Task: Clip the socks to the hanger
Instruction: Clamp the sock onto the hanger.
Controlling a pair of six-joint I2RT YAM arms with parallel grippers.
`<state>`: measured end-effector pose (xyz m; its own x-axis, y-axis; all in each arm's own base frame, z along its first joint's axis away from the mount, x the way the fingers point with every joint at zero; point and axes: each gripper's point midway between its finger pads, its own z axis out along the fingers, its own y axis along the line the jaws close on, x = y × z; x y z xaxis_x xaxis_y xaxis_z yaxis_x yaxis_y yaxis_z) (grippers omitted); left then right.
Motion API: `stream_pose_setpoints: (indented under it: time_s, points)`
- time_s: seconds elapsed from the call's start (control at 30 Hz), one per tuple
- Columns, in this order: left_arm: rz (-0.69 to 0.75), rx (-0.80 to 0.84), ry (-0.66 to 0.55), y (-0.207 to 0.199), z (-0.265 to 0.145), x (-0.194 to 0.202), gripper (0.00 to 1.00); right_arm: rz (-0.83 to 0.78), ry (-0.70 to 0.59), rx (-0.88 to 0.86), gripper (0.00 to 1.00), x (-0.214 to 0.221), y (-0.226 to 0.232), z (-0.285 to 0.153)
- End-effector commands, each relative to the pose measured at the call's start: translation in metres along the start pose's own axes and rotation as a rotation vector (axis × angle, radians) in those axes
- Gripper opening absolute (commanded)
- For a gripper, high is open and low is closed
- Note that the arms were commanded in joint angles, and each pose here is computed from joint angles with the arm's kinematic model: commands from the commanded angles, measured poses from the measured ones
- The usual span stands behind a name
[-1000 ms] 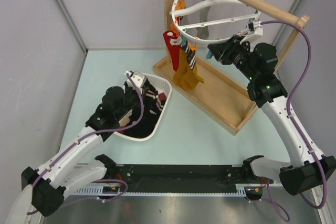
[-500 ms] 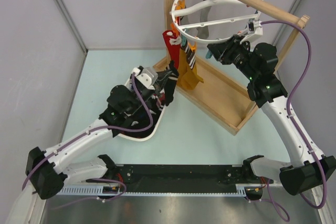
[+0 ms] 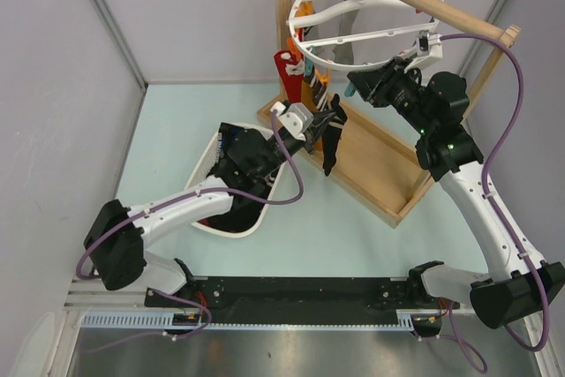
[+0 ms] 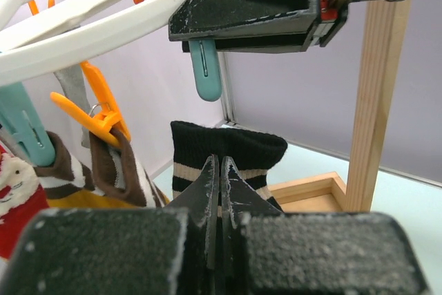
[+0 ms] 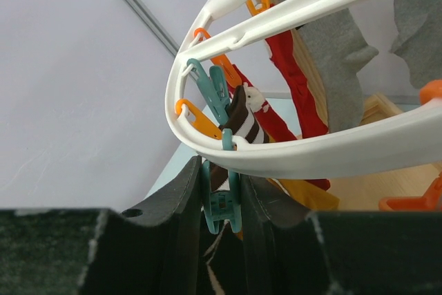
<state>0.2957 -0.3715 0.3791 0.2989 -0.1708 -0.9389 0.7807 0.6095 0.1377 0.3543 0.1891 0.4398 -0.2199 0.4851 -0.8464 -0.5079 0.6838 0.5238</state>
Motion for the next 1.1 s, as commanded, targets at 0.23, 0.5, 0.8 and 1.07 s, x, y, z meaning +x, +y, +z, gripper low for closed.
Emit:
stream_pose_setpoints:
  time_s: [0.23,0.5,0.8,1.07]
  points:
    - [-0.015,-0.068,-0.097,0.013,0.028,-0.03,0.0,-0.007,-0.055,-0.035,0.0,-0.017,0.01,-0.004]
    - [0.004,-0.123,-0.061,0.024,0.035,-0.023,0.0,-0.013,-0.055,-0.035,0.0,-0.017,0.01,-0.005]
    - [0.002,-0.15,-0.039,0.03,0.038,-0.02,0.0,-0.017,-0.051,-0.03,0.0,-0.016,0.009,-0.005]
    - [-0.003,-0.155,-0.034,0.031,0.04,-0.024,0.0,-0.028,-0.052,-0.028,0.0,-0.016,0.008,-0.005]
